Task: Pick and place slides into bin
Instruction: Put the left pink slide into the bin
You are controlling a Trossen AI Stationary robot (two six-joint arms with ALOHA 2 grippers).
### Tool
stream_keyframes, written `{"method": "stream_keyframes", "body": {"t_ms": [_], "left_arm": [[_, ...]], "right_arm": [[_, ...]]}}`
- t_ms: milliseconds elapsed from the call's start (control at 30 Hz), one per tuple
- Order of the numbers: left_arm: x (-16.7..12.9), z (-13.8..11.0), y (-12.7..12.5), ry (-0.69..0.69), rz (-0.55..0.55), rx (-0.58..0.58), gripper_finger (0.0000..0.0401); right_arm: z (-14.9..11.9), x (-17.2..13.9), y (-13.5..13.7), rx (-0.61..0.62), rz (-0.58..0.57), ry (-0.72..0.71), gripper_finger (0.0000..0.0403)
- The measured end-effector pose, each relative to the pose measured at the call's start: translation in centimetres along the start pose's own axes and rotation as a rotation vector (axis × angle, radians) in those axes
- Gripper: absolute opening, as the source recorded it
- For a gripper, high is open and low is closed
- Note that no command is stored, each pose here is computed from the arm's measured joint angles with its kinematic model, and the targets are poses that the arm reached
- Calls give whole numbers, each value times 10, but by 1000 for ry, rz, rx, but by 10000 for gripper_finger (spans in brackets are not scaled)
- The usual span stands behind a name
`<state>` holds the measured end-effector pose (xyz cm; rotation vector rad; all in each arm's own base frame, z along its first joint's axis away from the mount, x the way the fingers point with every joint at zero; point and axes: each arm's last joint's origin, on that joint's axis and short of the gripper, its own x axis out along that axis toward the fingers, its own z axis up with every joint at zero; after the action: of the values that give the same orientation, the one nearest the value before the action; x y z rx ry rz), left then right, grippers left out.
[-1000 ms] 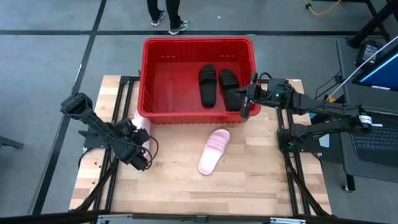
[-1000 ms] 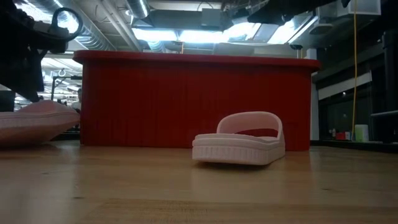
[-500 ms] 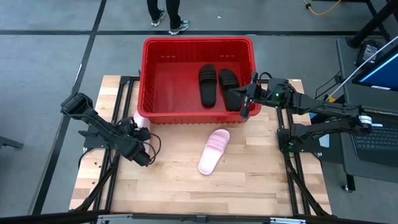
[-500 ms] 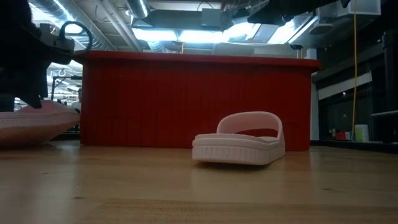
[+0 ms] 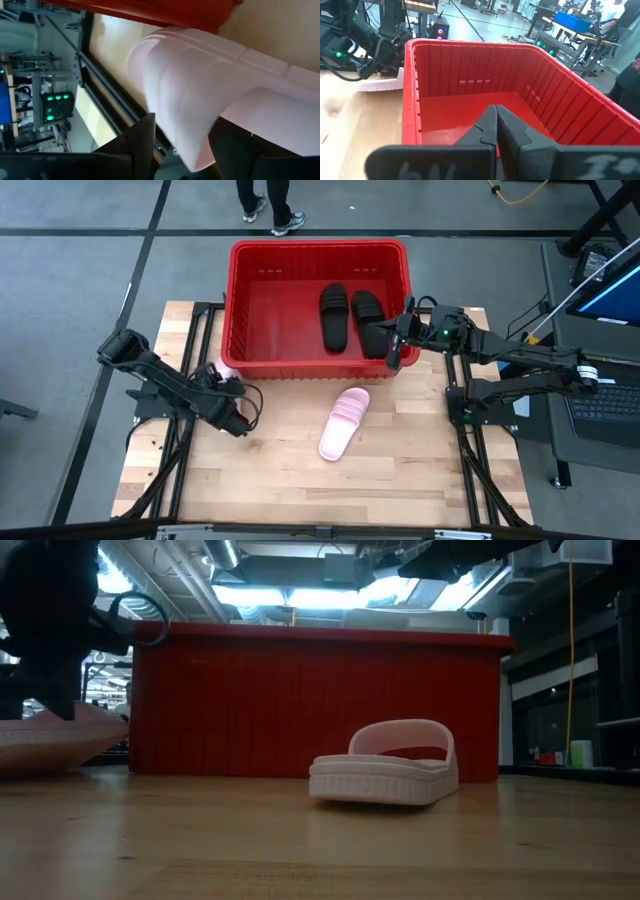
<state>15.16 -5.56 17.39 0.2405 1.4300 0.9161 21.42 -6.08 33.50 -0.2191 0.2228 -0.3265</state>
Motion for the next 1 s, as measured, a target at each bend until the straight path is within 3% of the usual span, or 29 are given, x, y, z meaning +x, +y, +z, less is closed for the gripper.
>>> {"method": "stream_keyframes", "body": {"t_ms": [267,600,833,1000], "left_arm": [[6,-2,-3,-17,-4,30,149],[6,-2,-3,-7,-7,35,14],[-2,-3,-7,49,-85,50,7],[-23,3,-8,9,-146,75,6]], "right_arm": [[0,0,0,-1,0,0,7],[0,0,0,21,0,0,7],[0,0,0,21,0,0,7],[0,0,0,20,0,0,7]]}}
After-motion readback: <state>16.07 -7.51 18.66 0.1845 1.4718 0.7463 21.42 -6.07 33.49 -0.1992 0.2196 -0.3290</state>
